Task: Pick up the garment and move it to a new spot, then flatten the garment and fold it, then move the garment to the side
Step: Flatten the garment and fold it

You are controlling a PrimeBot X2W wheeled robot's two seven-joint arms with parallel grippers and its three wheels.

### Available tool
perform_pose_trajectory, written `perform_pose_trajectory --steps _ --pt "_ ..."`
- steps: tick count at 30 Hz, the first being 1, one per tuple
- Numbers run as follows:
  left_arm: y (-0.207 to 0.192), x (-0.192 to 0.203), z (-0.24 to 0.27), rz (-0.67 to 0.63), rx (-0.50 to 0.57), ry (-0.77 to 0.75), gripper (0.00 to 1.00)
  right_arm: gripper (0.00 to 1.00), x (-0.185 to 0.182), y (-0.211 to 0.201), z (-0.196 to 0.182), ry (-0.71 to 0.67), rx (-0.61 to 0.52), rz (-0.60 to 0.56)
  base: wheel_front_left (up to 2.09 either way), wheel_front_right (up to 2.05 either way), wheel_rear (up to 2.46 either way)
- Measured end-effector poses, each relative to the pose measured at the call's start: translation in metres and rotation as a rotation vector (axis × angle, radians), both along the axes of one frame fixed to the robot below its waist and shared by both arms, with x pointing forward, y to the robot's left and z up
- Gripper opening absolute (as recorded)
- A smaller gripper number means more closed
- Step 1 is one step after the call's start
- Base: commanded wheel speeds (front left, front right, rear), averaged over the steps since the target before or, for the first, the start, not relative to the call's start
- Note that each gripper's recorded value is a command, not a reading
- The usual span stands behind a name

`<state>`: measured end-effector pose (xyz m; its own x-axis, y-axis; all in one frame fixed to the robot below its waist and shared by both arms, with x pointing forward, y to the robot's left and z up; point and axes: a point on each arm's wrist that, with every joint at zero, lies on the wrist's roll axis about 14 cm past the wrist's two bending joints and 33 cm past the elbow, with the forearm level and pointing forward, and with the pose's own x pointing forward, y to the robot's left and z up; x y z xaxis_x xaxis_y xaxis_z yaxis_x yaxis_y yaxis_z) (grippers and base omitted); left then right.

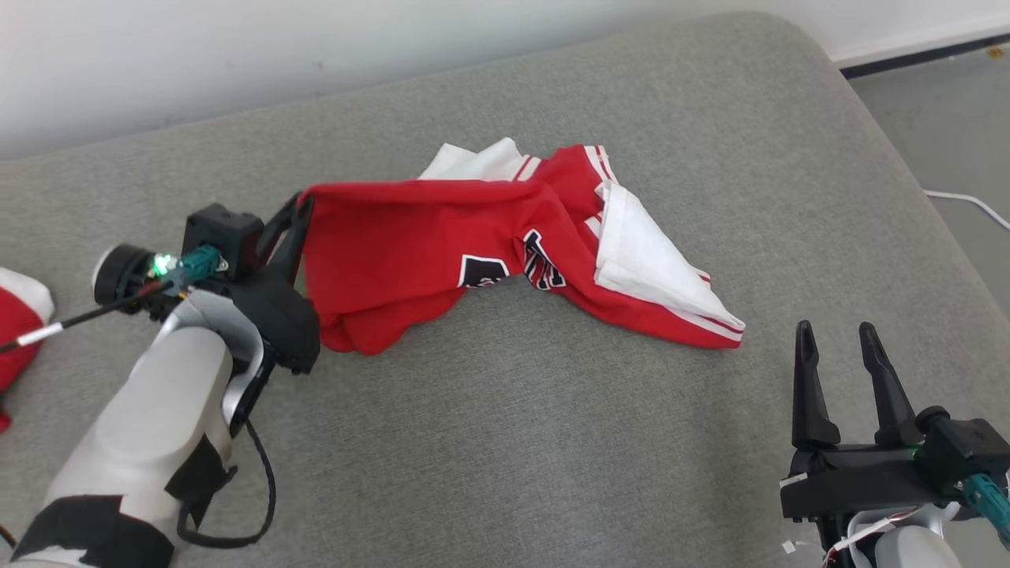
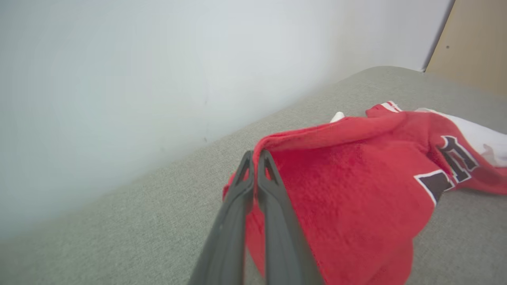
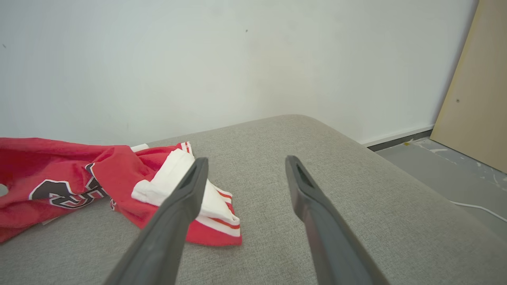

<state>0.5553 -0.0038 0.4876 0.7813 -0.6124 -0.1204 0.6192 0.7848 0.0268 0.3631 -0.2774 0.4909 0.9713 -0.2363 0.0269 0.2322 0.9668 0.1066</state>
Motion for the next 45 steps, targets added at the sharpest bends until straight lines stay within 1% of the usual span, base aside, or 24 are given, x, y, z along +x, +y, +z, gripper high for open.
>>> perform_pose_trajectory --steps 4,8,11,15,18,21,25,26,29,32,34,35,36,37,39,45 --pt "0.01 0.002 0.036 0.009 -0.02 -0.095 0.0 1.0 -0.001 0.006 0.0 -0.004 0.006 0.016 0.0 0.0 0.0" --pt "0.03 -0.003 0.072 0.025 -0.024 -0.2 0.0 1.0 -0.001 0.015 0.0 -0.011 0.017 0.043 0.0 0.0 0.0" --pt "0.046 -0.02 0.082 0.04 -0.026 -0.243 0.0 1.0 0.0 0.023 0.001 -0.016 0.026 0.068 0.0 0.0 0.0" --pt "0.071 -0.056 0.075 0.087 -0.032 -0.254 0.0 1.0 0.003 0.035 0.001 -0.023 0.038 0.101 0.0 0.0 0.0" --pt "0.091 -0.087 0.057 0.145 -0.04 -0.207 0.0 1.0 0.006 0.045 0.0 -0.025 0.047 0.133 0.0 0.0 0.0" --pt "0.11 -0.118 0.034 0.224 -0.076 -0.13 0.0 1.0 0.01 0.054 0.002 -0.032 0.052 0.16 0.0 0.0 0.0" --pt "0.128 -0.156 -0.007 0.307 -0.088 0.004 0.0 1.0 0.015 0.067 0.002 -0.033 0.06 0.198 0.0 0.0 0.0" --pt "0.131 -0.164 -0.016 0.331 -0.111 0.043 0.0 1.0 0.017 0.07 0.002 -0.035 0.06 0.207 0.0 0.0 0.0" --pt "0.133 -0.182 -0.041 0.358 -0.115 0.126 0.0 1.0 0.019 0.074 0.002 -0.032 0.06 0.222 0.0 0.0 0.0" --pt "0.132 -0.19 -0.059 0.38 -0.125 0.184 0.0 1.0 0.02 0.074 0.001 -0.029 0.056 0.227 0.0 0.0 0.0" --pt "0.132 -0.195 -0.07 0.381 -0.112 0.213 0.0 1.0 0.02 0.074 0.001 -0.027 0.057 0.227 0.0 0.0 0.0" --pt "0.134 -0.195 -0.071 0.391 -0.112 0.216 0.42 1.0 0.019 0.073 0.0 -0.026 0.058 0.227 0.0 0.0 0.0" --pt "0.133 -0.194 -0.071 0.394 -0.118 0.214 0.92 1.0 0.019 0.073 0.0 -0.026 0.059 0.227 0.0 0.0 0.0" --pt "0.133 -0.191 -0.067 0.399 -0.129 0.201 1.0 1.0 0.019 0.072 0.0 -0.025 0.058 0.225 0.0 0.0 0.0" --pt "0.133 -0.183 -0.054 0.412 -0.158 0.164 1.0 1.0 0.018 0.071 0.001 -0.027 0.056 0.223 0.0 0.0 0.0" --pt "0.152 -0.169 -0.009 0.483 -0.221 0.005 1.0 1.0 0.015 0.07 0.005 -0.041 0.056 0.219 0.0 0.0 0.0"
